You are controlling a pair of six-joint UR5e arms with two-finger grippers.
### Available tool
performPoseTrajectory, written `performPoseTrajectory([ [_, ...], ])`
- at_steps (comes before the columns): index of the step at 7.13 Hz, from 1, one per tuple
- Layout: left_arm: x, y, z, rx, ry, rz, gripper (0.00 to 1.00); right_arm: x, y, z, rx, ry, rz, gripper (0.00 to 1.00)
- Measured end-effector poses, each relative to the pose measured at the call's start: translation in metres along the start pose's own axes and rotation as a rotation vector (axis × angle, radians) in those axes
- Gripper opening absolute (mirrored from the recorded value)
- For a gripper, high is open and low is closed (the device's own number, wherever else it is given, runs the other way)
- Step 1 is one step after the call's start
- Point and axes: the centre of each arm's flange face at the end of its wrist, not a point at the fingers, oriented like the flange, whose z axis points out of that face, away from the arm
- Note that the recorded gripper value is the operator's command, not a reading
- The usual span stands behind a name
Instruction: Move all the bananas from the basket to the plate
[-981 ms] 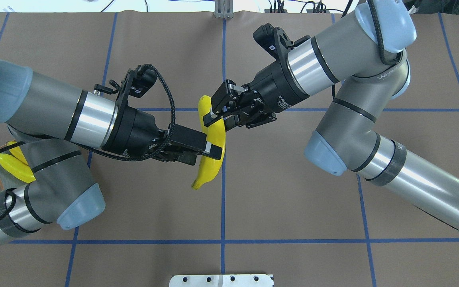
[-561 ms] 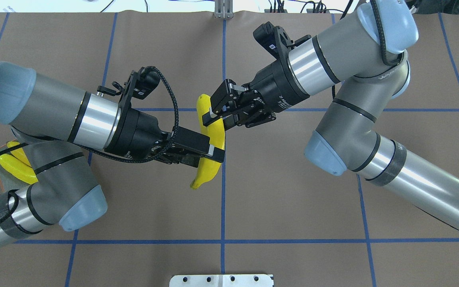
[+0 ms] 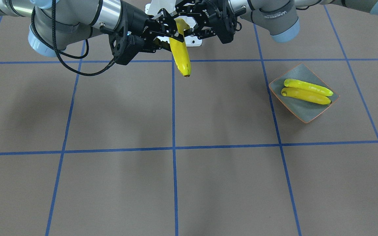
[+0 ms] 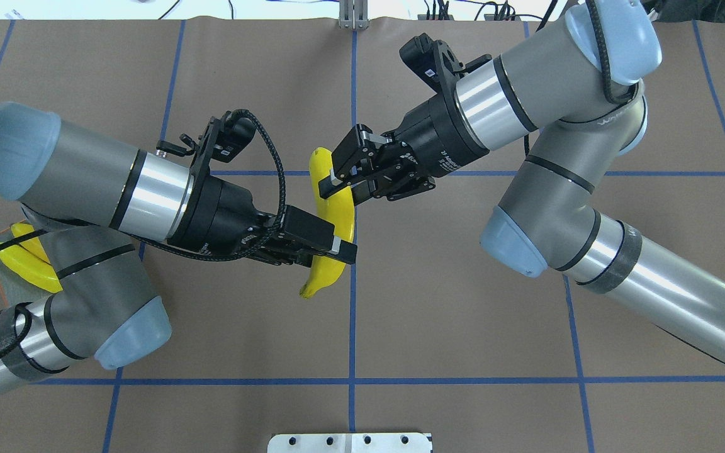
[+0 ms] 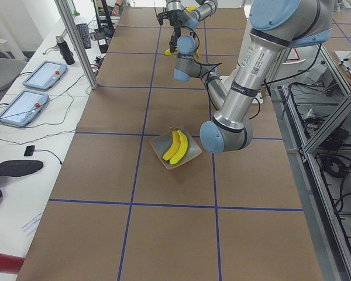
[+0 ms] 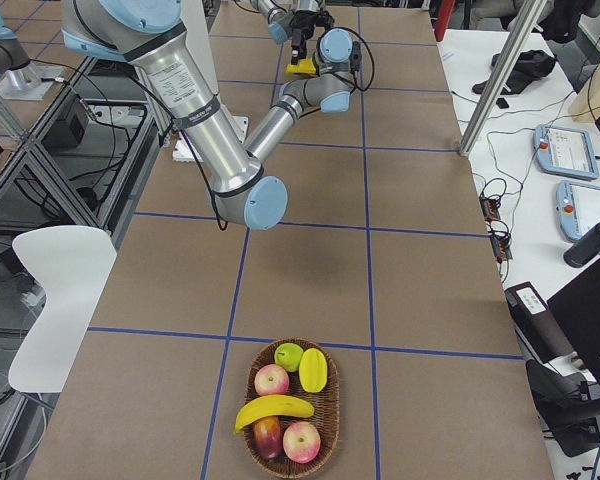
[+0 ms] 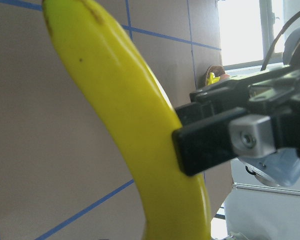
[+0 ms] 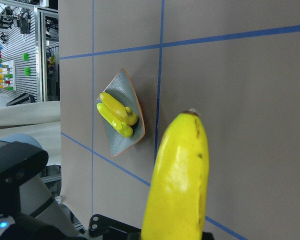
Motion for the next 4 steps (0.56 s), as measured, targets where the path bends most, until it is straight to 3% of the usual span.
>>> performPoseTrajectory([
  [1, 0.0002, 0.0012, 0.001, -0.003, 0.002, -0.006, 0.0, -0.0002, 0.0001, -0.0001, 0.001, 0.0, -0.001, 0.99],
  [4, 0.0001, 0.0027, 0.0021, -0.006, 0.004, -0.013, 0.0, 0.0023, -0.0009, -0.0025, 0.021, -0.01, -0.011, 1.0],
])
